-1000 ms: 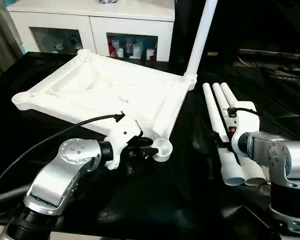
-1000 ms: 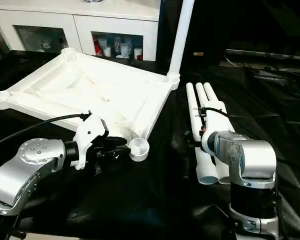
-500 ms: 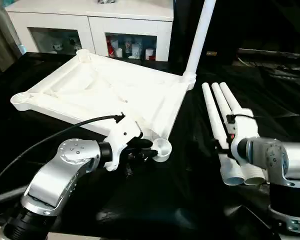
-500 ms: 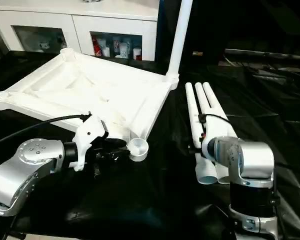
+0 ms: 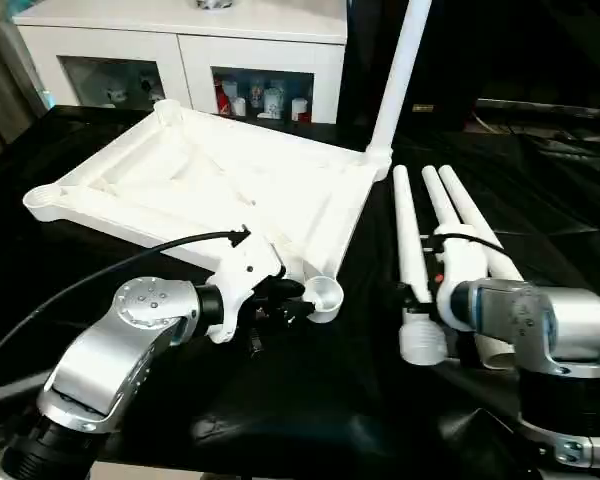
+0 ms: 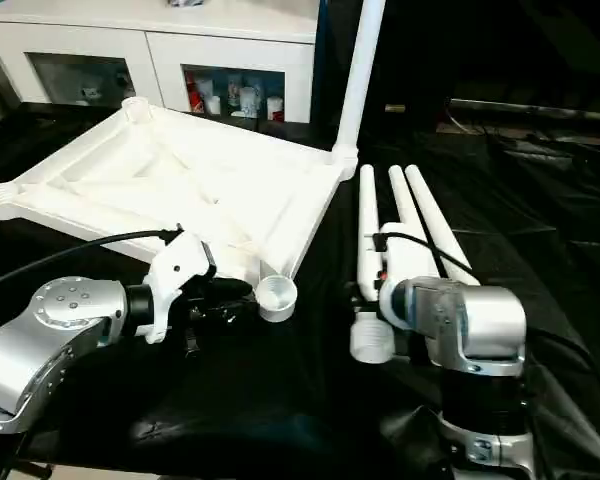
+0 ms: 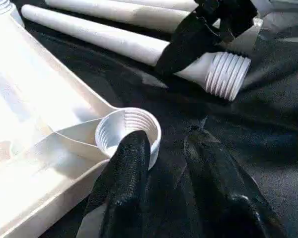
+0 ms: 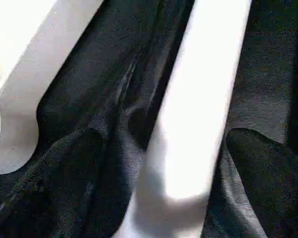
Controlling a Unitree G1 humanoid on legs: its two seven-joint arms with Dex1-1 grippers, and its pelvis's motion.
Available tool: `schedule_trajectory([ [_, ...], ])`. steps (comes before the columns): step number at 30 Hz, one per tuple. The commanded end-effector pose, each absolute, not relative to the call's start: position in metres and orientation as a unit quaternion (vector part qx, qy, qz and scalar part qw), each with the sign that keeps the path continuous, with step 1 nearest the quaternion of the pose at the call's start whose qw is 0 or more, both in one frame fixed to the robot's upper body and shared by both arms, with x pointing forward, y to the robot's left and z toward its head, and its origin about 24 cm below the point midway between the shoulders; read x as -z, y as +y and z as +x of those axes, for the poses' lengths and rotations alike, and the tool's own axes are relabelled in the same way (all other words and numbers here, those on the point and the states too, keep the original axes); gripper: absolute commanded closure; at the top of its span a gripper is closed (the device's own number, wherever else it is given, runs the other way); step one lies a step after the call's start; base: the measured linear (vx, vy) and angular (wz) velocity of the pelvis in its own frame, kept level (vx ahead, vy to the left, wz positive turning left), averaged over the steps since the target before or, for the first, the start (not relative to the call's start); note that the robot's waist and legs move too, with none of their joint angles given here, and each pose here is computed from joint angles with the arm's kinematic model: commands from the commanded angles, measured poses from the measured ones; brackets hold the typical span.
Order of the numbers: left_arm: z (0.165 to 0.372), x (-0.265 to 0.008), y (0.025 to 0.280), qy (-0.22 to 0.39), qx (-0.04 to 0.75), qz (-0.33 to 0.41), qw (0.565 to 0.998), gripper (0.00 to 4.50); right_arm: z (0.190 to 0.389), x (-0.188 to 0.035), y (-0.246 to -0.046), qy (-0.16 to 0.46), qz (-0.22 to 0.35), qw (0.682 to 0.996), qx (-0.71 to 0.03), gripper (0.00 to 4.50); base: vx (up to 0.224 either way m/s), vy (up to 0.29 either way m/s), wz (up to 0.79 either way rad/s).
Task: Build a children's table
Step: Pick table leg
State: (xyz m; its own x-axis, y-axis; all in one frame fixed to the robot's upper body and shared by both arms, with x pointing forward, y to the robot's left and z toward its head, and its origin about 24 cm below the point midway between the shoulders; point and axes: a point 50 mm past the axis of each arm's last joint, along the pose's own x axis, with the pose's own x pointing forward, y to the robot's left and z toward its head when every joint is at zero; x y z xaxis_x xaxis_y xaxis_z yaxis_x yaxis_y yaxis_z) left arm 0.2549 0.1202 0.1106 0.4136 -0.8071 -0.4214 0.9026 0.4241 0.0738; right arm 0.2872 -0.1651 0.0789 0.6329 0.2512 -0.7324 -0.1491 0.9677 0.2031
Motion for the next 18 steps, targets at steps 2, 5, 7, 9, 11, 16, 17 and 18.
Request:
schedule_trajectory([
  [2,0.254,-0.115,0.118,0.156,0.522,0.157,0.824,3.04,0.289,-0.073,-0.163,0.425,0.071,0.895,-0.114,0.02,0.000,0.000,0.00],
  [5,0.255,-0.117,0.119,0.154,0.521,0.161,0.824,3.04,0.289,-0.065,-0.156,0.437,0.092,0.886,-0.128,0.02,0.000,0.000,0.00],
  [7,0.255,-0.117,0.119,0.154,0.521,0.161,0.824,3.04,0.289,-0.065,-0.154,0.439,0.094,0.884,-0.129,0.02,0.000,0.000,0.00],
  [9,0.255,-0.118,0.120,0.152,0.519,0.163,0.825,3.04,0.290,-0.063,-0.152,0.443,0.101,0.881,-0.133,0.02,0.000,0.000,0.00],
  [11,0.256,-0.119,0.120,0.151,0.519,0.164,0.825,3.04,0.291,-0.061,-0.151,0.445,0.104,0.880,-0.133,0.18,0.000,0.000,0.00],
  [16,0.257,-0.121,0.120,0.147,0.517,0.166,0.826,3.04,0.293,-0.061,-0.152,0.446,0.111,0.879,-0.126,0.66,0.000,0.000,0.00],
  [17,0.257,-0.121,0.120,0.148,0.519,0.163,0.826,3.04,0.294,-0.061,-0.152,0.447,0.111,0.879,-0.124,0.74,0.000,0.000,0.00],
  [18,0.257,-0.122,0.119,0.148,0.525,0.157,0.824,3.04,0.294,-0.060,-0.154,0.446,0.113,0.880,-0.118,0.79,0.000,0.000,0.00],
])
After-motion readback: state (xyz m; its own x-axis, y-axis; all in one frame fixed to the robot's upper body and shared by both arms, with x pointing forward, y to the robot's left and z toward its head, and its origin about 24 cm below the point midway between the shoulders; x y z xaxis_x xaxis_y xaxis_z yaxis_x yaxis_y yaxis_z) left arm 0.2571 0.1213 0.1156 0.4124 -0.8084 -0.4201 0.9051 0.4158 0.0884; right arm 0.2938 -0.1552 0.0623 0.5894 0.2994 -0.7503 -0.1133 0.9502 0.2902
